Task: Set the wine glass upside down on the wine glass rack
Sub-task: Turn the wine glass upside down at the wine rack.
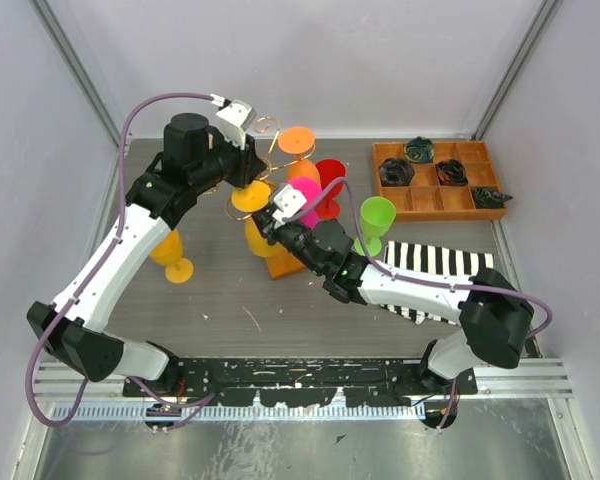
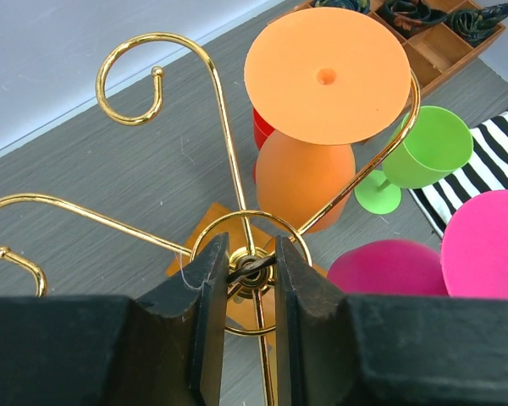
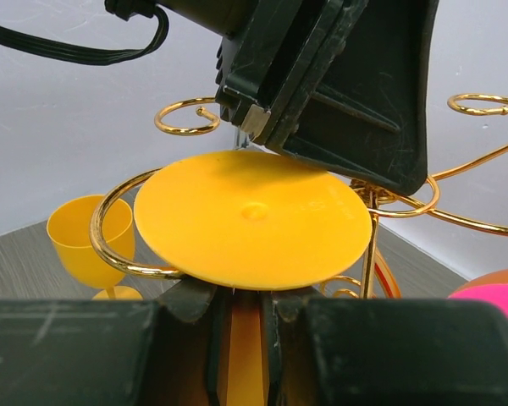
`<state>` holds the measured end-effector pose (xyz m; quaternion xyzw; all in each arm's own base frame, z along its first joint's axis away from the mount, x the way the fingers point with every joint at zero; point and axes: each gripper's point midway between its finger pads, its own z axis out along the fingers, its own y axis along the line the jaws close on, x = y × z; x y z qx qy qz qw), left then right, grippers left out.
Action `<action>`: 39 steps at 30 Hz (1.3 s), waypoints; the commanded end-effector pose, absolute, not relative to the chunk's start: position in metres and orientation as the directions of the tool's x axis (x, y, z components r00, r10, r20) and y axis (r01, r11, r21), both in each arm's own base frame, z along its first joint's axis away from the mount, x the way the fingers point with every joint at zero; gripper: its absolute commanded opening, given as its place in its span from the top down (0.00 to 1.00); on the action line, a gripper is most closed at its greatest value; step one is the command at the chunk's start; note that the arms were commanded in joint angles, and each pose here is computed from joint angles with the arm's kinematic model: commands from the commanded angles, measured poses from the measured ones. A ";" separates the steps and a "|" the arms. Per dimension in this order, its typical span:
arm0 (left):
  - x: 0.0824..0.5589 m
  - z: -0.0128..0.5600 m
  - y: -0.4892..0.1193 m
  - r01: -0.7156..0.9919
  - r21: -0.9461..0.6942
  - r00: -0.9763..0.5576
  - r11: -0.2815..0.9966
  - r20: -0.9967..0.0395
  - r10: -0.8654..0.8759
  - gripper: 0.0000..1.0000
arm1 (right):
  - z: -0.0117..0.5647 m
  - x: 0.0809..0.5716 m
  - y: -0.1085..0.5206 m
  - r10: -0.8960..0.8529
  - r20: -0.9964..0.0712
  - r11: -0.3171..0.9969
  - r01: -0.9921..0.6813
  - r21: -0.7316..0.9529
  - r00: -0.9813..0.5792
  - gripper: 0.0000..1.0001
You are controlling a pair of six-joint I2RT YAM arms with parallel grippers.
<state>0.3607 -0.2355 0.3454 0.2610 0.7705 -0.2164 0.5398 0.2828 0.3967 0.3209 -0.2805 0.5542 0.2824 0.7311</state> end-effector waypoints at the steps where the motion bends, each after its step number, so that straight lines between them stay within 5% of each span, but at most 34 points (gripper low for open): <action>1: 0.353 0.355 -0.243 0.664 -0.067 -0.269 0.745 -0.951 0.155 1.00 | 0.335 0.249 0.417 0.162 -0.952 0.535 -0.833 -0.137 0.260 0.99; 27: 0.353 0.354 -0.241 0.656 -0.068 -0.276 0.752 -0.949 0.155 1.00 | 0.336 0.226 0.416 0.052 -0.975 0.420 -0.890 -0.176 0.217 0.94; 39: 0.353 0.352 -0.243 0.661 -0.077 -0.284 0.746 -0.946 0.154 1.00 | 0.333 0.243 0.425 0.055 -0.973 0.466 -0.868 -0.173 0.223 0.92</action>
